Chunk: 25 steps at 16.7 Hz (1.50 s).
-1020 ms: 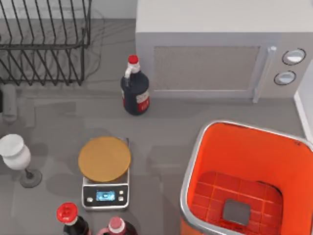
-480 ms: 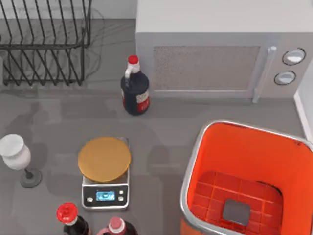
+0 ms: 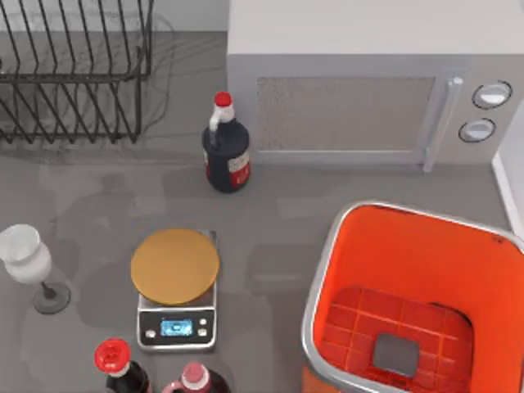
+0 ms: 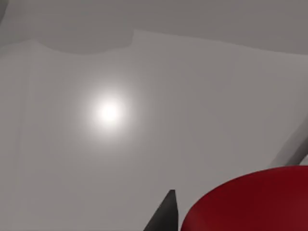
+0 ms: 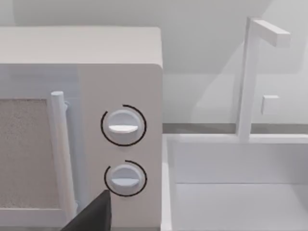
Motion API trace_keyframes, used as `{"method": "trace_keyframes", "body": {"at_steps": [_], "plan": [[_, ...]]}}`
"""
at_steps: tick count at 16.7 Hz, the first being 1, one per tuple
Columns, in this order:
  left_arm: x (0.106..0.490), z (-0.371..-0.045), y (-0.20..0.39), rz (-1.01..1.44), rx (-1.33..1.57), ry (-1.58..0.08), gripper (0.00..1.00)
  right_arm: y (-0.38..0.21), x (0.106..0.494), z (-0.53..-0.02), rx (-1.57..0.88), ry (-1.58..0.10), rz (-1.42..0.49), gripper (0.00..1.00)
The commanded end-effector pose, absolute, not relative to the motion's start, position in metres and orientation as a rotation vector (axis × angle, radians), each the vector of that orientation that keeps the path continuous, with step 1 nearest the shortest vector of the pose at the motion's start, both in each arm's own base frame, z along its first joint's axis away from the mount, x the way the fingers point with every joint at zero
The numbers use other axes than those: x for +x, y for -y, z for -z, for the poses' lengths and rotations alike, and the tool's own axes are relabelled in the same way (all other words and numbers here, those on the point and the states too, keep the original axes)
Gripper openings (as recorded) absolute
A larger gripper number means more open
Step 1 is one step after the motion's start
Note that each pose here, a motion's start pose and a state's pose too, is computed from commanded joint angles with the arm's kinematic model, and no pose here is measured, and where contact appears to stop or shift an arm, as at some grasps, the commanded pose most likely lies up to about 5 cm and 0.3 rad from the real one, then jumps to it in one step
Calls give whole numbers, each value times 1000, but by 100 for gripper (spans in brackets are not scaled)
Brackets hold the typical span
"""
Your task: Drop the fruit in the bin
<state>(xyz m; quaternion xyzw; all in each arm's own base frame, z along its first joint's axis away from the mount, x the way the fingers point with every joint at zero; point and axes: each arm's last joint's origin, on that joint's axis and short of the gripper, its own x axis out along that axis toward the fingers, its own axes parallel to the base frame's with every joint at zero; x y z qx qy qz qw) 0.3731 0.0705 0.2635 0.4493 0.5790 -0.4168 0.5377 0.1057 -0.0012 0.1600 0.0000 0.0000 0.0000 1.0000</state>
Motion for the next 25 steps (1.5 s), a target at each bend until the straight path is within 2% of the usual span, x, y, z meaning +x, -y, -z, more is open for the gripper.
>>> {"method": "trace_keyframes", "body": {"at_steps": [4, 7, 10, 13, 15, 17, 21, 25], "plan": [[375, -262, -69, 1006, 1080, -1374, 0, 1, 106, -160, 0, 0, 0, 100], [385, -265, -44, 1126, 1205, -1307, 0, 1, 106, -160, 0, 0, 0, 100], [399, -268, 7, 1366, 1443, -1157, 0, 1, 106, -160, 0, 0, 0, 100], [405, -269, 79, 1709, 1758, -883, 0, 1, 106, -160, 0, 0, 0, 100], [398, -267, 136, 1977, 1987, -599, 0, 1, 106, -160, 0, 0, 0, 100], [382, -265, 195, 2242, 2203, -223, 0, 1, 106, -160, 0, 0, 0, 100], [322, -261, 305, 2616, 2495, 749, 0, 1, 106, -160, 0, 0, 0, 100], [244, -264, 380, 2659, 2562, 1739, 0, 1, 106, -160, 0, 0, 0, 100]]}}
